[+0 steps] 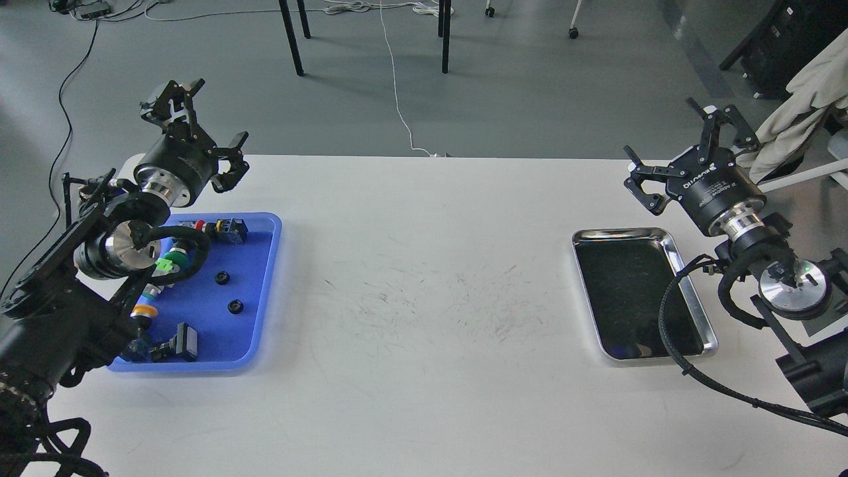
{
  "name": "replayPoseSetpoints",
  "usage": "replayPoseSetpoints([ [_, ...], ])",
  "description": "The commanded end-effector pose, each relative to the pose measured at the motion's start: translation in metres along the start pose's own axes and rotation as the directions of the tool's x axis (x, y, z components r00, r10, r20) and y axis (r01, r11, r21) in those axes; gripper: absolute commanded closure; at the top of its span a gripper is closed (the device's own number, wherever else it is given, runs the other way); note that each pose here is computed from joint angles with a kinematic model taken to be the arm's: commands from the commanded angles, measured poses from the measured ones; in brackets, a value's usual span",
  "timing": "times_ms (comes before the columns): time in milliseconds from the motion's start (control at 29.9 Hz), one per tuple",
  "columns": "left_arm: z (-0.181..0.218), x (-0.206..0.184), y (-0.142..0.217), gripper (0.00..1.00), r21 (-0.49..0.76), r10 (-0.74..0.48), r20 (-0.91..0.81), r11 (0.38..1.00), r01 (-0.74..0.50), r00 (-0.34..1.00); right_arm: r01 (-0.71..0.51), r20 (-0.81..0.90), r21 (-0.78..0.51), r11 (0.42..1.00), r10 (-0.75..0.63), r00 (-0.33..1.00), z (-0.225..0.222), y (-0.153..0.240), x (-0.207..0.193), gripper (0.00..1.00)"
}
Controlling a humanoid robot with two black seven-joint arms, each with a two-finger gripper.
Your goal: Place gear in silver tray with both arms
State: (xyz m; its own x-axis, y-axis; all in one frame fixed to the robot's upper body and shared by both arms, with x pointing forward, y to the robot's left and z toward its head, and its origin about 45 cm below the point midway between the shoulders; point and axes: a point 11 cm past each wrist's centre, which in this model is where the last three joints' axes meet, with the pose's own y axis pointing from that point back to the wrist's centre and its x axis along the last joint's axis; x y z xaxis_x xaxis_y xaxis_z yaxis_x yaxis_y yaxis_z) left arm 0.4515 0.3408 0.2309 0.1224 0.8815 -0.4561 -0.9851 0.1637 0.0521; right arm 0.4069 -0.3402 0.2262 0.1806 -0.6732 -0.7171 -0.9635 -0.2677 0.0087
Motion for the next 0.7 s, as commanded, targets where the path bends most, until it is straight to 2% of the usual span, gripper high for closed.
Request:
replayPoseSetpoints([
  [0,0.010,0.007,0.006,0.02,0.013,-0.015,0.056,1.000,0.014,0.998,-0.006,-0.010,-0.001,1.000,0.006,1.000,-0.003,0.002,0.002,0.01],
  [334,0.045,-0.013,0.032,0.02,0.096,-0.149,0.302,0.987,0.125,0.942,-0.017,-0.021,0.006,1.000,0.017,1.000,-0.009,0.003,0.005,0.01],
  [568,0.068,-0.035,0.059,0.02,0.197,-0.270,0.552,0.962,0.191,0.789,-0.021,-0.077,0.035,0.999,0.024,0.997,-0.038,0.010,0.003,0.01],
  [669,0.064,-0.053,0.077,0.02,0.312,-0.379,0.622,0.923,0.227,0.685,-0.032,-0.106,0.037,0.999,0.036,0.994,-0.048,0.015,0.006,0.01],
])
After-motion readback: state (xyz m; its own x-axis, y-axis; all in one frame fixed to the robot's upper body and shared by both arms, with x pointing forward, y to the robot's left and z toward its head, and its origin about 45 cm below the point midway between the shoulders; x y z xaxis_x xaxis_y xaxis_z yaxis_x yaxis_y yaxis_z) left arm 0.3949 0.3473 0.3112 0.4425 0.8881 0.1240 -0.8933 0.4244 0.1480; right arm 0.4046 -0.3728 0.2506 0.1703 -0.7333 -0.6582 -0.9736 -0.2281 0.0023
